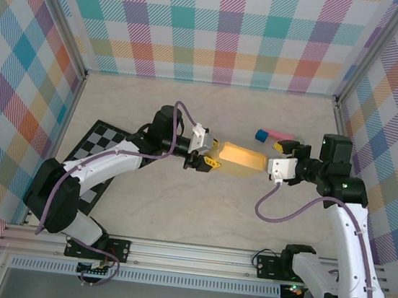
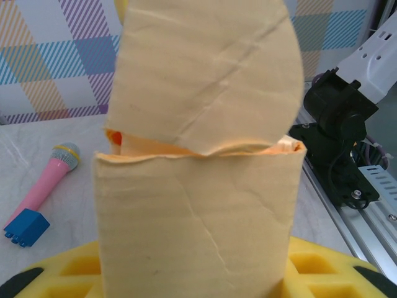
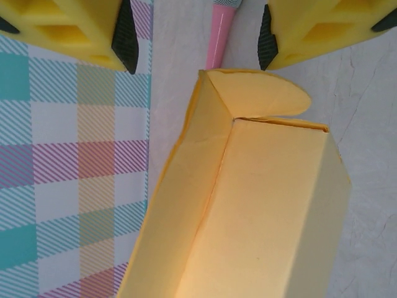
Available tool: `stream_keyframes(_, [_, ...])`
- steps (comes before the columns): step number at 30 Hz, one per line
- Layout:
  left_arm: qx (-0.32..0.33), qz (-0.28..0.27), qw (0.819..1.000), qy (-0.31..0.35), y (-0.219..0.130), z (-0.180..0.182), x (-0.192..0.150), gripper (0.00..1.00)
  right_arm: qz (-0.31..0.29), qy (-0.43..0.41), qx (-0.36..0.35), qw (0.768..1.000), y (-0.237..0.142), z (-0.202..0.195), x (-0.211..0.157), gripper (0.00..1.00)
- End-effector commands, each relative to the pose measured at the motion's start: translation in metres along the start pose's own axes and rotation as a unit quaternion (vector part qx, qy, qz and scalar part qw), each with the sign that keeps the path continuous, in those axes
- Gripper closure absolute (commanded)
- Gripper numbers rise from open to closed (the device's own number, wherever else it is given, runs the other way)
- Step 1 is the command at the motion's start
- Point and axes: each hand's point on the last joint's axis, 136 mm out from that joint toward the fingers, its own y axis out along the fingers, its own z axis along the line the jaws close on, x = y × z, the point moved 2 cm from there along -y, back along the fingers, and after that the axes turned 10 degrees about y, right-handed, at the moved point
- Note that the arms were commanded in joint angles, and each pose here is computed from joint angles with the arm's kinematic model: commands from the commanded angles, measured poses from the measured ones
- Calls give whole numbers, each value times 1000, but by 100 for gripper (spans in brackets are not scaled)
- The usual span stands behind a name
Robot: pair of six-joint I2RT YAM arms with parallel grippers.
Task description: Fold the paper box
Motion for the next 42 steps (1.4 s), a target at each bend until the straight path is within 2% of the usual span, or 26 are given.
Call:
stream_keyframes(1, [0, -22, 999, 25, -5, 6, 19, 61, -42, -6, 14, 999, -5, 10, 16, 50])
stream_keyframes(5, [1, -26, 999, 22, -4, 8, 22, 61, -49, -3, 29, 998, -2, 18, 20, 57])
stream_keyframes(14, [-1, -31, 999, 18, -4, 8, 25, 61, -49, -1, 37, 998, 6, 22, 19, 60])
stream_keyframes(22, [6, -35, 999, -1, -2, 14, 27, 62, -51, 0, 44, 998, 6, 29, 20, 73])
stream_keyframes(29, [-4, -50, 998, -23, 0, 18, 34, 62, -46, 7, 43, 998, 9, 38, 16, 75])
stream_keyframes(38, [-1, -47, 999, -24, 0, 21, 34, 62, -38, 8, 23, 999, 14, 38, 10, 75])
stream_keyframes(42, [9, -31, 999, -30, 2, 24, 26, 62, -24, 22, 22, 999, 7, 34, 11, 59])
